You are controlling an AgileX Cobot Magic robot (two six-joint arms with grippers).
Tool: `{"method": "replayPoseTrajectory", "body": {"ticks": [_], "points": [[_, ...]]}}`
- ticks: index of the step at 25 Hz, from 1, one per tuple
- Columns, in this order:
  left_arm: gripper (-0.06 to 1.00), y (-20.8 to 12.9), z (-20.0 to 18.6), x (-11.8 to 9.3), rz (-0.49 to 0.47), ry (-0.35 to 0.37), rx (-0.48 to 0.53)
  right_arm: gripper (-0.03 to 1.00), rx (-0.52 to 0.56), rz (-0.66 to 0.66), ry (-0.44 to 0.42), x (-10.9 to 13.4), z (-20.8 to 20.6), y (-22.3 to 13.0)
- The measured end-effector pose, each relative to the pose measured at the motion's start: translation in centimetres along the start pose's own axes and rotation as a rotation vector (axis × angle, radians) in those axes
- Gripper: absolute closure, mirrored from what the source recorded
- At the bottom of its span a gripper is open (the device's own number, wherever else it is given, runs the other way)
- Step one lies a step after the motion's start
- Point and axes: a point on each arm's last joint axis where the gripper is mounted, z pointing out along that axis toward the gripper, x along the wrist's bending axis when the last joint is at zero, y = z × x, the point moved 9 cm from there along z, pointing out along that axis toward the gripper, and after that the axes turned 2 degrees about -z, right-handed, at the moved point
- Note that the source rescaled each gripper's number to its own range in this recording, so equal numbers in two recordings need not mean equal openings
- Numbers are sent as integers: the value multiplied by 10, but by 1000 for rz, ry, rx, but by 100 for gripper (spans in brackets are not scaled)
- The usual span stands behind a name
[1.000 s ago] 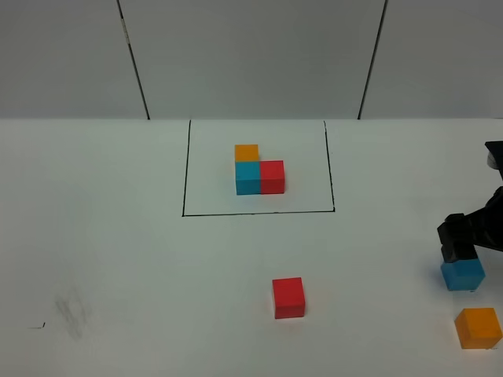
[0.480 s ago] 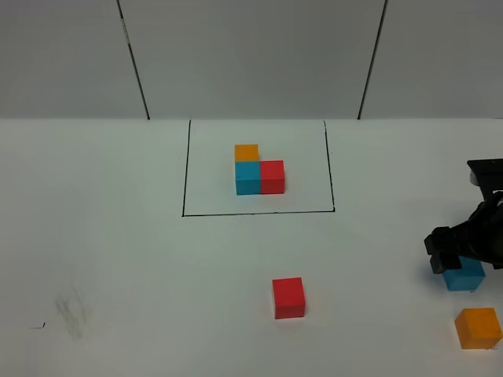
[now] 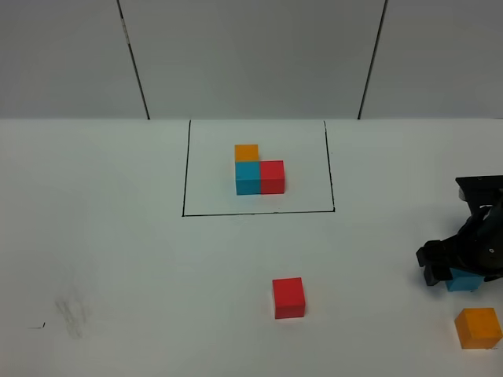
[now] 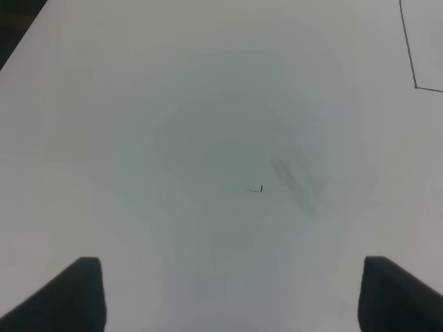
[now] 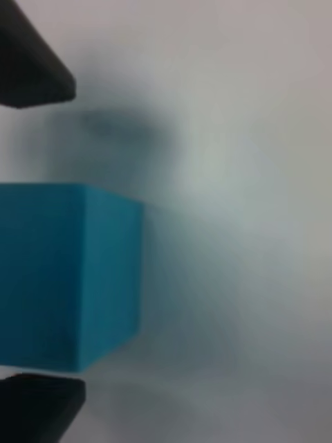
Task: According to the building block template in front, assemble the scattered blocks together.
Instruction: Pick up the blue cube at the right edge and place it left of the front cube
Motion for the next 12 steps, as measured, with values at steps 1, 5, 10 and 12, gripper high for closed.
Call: {"method": "replayPoseTrajectory", "body": {"ticks": [1,5,10,12], "points": [[13,0,0,0,0,0,0,31,3,0,0,0,2,0],[13,0,0,0,0,0,0,68,5,1,0,0,5,-1],[13,0,0,0,0,0,0,96,-11,0,-2,-1,5,2],[13,0,0,0,0,0,0,96,-29,0,-4,-1,5,5]]}}
